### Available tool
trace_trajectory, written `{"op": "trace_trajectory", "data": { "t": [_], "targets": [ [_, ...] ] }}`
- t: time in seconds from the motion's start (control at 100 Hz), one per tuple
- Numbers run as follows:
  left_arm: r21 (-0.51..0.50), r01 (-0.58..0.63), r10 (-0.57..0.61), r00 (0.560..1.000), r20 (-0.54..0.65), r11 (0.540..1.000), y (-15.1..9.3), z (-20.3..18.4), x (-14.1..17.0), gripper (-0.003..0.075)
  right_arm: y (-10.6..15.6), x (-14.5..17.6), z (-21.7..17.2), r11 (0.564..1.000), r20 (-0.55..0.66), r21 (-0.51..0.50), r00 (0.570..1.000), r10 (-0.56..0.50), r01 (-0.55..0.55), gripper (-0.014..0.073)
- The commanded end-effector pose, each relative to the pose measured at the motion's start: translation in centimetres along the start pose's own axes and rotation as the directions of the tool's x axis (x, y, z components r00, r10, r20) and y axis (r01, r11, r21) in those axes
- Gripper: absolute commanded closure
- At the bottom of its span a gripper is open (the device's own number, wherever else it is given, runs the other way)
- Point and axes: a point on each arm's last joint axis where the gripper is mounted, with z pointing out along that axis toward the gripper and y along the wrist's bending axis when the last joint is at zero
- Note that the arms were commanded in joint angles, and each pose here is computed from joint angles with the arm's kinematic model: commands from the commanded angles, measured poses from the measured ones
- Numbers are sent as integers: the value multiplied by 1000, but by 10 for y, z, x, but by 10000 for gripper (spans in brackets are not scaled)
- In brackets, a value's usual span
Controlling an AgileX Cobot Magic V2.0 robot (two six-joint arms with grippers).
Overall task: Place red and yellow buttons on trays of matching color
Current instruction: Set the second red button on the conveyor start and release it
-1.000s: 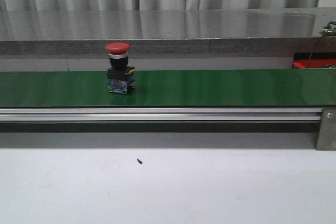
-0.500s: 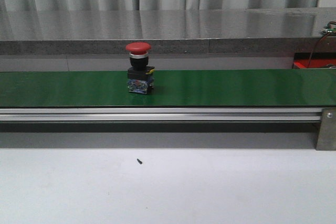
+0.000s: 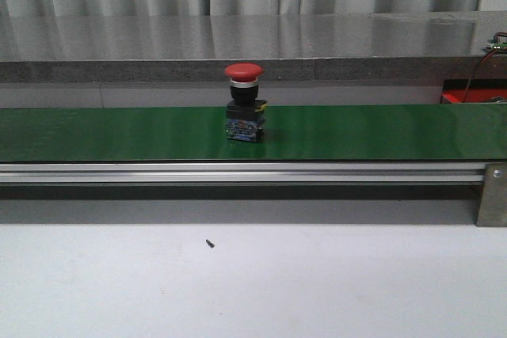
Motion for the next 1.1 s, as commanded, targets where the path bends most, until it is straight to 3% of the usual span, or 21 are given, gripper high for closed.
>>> {"op": "trace_trajectory", "data": {
  "t": [0.0, 0.58, 0.72, 0.94, 1.09],
  "targets": [
    [-12, -22, 23, 992, 121, 1000, -7, -26, -13, 584, -1, -11, -5, 1000, 75, 21, 997, -5, 3, 656],
    [16, -8, 8, 1000, -2, 1000, -4, 9, -6, 573, -1, -11, -5, 1000, 75, 21, 997, -5, 3, 656],
    [19, -16, 16, 1000, -7, 1000, -4, 9, -5, 452, -1, -11, -5, 1000, 75, 21, 997, -5, 3, 656],
    [58, 11, -11, 1000, 10, 998, -8, 5, -7, 145, -1, -11, -5, 1000, 75, 21, 997, -5, 3, 656],
    [116, -1, -6, 998, 62, 993, -16, -11, -10, 131, -1, -11, -5, 1000, 75, 21, 997, -5, 3, 656]
  ]
}}
